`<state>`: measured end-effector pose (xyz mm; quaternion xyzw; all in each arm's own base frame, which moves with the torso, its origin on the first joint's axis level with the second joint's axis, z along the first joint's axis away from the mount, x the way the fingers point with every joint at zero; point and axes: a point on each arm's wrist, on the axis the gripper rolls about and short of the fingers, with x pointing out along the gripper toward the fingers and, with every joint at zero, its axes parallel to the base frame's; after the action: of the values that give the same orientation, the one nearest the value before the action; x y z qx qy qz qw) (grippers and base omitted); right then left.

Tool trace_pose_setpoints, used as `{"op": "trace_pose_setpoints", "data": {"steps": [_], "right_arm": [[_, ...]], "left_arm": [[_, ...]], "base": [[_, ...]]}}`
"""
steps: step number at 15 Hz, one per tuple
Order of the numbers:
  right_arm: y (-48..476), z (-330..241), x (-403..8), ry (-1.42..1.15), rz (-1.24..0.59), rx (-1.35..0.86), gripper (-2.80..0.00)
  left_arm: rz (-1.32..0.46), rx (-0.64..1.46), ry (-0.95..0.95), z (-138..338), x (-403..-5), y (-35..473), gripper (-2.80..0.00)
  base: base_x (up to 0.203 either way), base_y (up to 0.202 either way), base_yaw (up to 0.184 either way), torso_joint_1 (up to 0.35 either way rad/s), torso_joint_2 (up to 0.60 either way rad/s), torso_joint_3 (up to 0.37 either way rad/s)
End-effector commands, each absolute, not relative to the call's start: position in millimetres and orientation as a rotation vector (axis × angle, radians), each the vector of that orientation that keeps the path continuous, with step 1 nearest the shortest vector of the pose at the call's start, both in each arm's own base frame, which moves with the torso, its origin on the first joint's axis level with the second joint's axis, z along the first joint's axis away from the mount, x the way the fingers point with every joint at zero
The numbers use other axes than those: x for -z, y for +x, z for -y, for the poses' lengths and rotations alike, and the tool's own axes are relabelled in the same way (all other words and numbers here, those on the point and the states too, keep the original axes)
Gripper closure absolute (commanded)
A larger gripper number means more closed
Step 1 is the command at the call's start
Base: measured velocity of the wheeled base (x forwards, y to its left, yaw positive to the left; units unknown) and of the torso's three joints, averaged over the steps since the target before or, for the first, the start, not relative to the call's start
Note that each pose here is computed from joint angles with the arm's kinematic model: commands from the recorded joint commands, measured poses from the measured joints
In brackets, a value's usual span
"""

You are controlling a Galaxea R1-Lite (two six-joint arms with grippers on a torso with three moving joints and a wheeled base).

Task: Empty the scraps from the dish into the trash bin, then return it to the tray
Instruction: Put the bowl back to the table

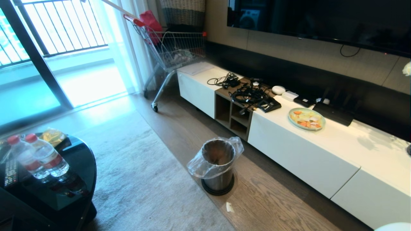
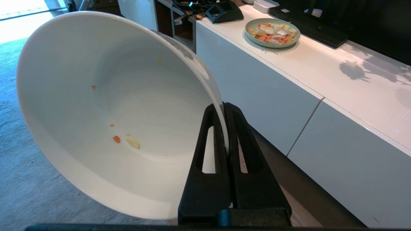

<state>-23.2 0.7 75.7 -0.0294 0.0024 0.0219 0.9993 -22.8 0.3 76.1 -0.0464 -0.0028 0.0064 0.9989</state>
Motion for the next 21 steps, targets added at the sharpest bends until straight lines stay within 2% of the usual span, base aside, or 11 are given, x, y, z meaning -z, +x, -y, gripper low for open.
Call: {"op": "trace_pose_setpoints", "data": {"steps": [1,7,16,21], "right_arm": [[-23.1,-0.7,-75.7,-0.06,-0.006,-0.045,0.0],[-23.1,-0.7,-75.7,-0.06,-0.006,-0.045,0.0],[-23.1,-0.7,-75.7,-0.06,-0.006,-0.045,0.0],[-23.1,-0.7,-75.7,-0.06,-0.006,-0.045,0.0]], "left_arm": [[0.007,-0.014,-0.094,-0.3,-76.1,-22.8,0.0],[0.007,-0.014,-0.094,-0.3,-76.1,-22.8,0.0],[0.007,-0.014,-0.094,-0.3,-76.1,-22.8,0.0],[0.007,-0.014,-0.094,-0.3,-76.1,-22.8,0.0]], "base": [[0.0,0.0,0.0,0.0,0.0,0.0],[0.0,0.0,0.0,0.0,0.0,0.0],[-0.174,0.0,-0.002,0.001,0.0,0.004],[-0.012,0.0,-0.001,0.0,0.0,0.001]]}}
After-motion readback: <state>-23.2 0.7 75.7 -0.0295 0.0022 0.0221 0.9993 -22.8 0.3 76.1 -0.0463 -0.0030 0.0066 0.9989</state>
